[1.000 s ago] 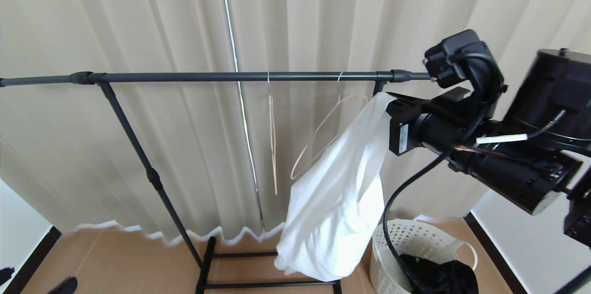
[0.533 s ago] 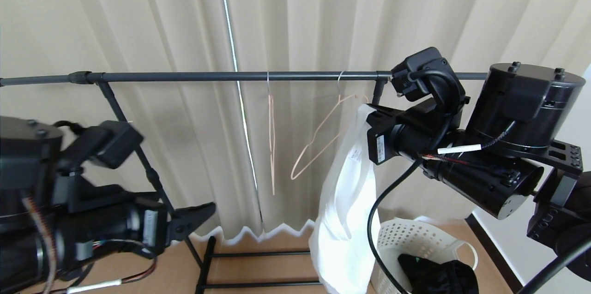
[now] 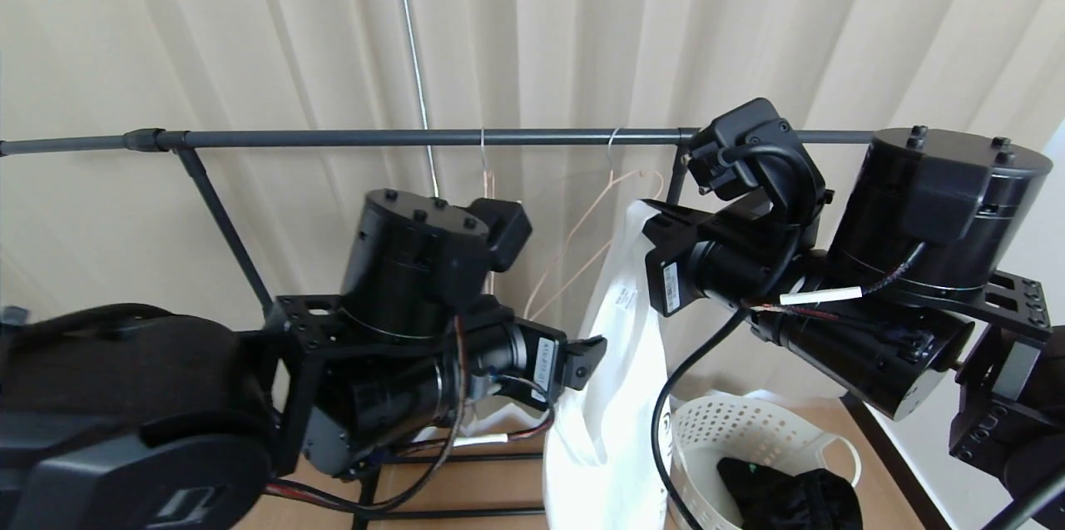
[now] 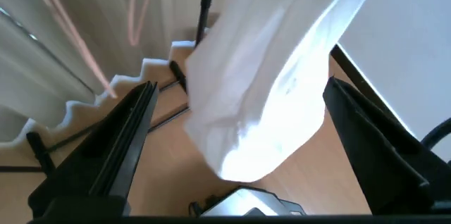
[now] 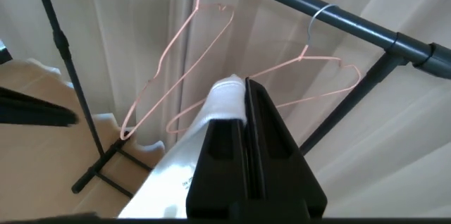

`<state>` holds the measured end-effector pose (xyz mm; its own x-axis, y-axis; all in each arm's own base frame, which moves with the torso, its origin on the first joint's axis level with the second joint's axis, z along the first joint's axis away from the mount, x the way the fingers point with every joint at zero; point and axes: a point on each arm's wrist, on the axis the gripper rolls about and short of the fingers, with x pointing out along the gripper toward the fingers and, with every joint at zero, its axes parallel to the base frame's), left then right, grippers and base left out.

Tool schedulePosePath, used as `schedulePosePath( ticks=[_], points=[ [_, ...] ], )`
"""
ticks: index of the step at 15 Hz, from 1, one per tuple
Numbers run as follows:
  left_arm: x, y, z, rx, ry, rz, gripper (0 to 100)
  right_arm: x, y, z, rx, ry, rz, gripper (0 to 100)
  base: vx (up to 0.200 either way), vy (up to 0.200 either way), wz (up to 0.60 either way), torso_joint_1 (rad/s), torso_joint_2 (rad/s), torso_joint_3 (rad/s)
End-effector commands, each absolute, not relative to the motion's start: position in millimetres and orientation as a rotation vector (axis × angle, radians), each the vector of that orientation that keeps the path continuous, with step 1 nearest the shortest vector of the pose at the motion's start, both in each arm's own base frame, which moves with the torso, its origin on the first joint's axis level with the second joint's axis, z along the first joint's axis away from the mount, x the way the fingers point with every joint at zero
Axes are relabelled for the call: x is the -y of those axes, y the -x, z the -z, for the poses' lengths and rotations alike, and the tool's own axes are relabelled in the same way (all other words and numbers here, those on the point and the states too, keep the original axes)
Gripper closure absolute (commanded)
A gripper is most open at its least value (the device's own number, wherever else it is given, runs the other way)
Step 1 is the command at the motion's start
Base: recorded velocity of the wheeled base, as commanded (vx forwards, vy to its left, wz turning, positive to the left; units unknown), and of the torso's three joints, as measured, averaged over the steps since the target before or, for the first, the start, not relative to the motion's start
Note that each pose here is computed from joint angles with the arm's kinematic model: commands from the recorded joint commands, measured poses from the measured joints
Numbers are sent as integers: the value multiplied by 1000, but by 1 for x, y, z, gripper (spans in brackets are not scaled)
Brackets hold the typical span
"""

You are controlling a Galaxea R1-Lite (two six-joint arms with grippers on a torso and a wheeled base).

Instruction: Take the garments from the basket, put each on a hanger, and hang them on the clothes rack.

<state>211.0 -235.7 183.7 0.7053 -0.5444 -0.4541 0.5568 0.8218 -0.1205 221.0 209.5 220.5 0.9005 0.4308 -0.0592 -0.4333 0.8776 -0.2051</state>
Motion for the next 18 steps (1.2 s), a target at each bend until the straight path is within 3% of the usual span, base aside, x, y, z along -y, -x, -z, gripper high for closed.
schedulePosePath(
  ticks=[1,4,5,9,18],
  points=[
    [257,-220,-160,-556,-33,614,0,-212,-216,-221,-9,217,-459,100,0,0,0,0,0,0],
    [261,-223,-161,-548,-19,604,0,-216,-212,-221,-7,217,-464,100,0,0,0,0,0,0],
    [265,-229,-161,-523,1,508,0,-215,-211,-220,-10,219,-461,100,0,0,0,0,0,0],
    [251,-237,-154,-517,-10,368,0,-209,-205,-230,16,204,-458,100,0,0,0,0,0,0],
    [234,-251,-118,-602,-45,233,0,-199,-197,-238,34,198,-454,100,0,0,0,0,0,0]
  ],
)
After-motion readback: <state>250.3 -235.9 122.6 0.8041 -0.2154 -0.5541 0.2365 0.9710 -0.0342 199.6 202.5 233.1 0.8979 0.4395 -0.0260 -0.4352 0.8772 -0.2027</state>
